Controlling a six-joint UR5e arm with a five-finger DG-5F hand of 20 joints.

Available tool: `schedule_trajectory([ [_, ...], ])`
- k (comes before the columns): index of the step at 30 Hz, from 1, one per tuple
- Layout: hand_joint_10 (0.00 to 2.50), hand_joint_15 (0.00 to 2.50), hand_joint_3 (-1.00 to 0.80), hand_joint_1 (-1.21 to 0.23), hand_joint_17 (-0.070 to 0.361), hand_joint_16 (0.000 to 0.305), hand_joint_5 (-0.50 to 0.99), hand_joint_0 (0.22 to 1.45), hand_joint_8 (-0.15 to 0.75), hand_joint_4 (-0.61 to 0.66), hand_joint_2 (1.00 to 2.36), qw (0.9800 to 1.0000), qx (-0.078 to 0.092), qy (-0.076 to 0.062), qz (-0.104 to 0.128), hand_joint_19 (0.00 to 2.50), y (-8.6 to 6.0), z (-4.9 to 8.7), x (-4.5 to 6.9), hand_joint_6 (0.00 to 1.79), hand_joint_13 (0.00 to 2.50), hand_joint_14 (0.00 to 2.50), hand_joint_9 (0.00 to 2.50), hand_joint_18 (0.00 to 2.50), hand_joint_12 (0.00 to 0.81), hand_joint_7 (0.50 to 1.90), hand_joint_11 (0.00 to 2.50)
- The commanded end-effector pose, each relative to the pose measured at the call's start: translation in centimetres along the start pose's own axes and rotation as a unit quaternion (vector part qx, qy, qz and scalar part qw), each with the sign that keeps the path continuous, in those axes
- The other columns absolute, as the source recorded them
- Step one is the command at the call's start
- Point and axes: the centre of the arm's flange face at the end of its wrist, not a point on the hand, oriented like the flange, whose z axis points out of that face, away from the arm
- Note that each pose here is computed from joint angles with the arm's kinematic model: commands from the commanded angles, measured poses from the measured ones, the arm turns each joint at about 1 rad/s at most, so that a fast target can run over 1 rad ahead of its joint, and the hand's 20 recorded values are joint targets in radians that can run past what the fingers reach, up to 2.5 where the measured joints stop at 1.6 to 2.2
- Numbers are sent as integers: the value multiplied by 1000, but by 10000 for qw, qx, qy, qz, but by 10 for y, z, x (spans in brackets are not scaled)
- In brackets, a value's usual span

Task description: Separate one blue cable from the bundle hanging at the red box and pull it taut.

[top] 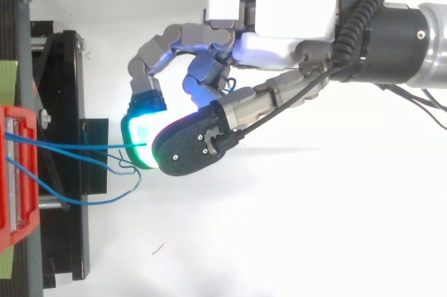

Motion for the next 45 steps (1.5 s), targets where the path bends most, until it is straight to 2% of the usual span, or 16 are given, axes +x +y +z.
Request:
schedule_trajectory([
  [1, 1413, 1329, -68, -779, 124, 55, -156, 646, 401, -28, 1019, 10000, 2, -4, -3, 1111, 0, 0, 0, 895, 1183, 1292, 965, 1350, 409, 1097, 1332],
  [45, 1419, 1315, -45, -785, 129, 57, -153, 636, 410, -30, 1017, 10000, 2, 3, -3, 1077, 0, 0, 1, 898, 1208, 1283, 985, 1360, 415, 1089, 1300],
])
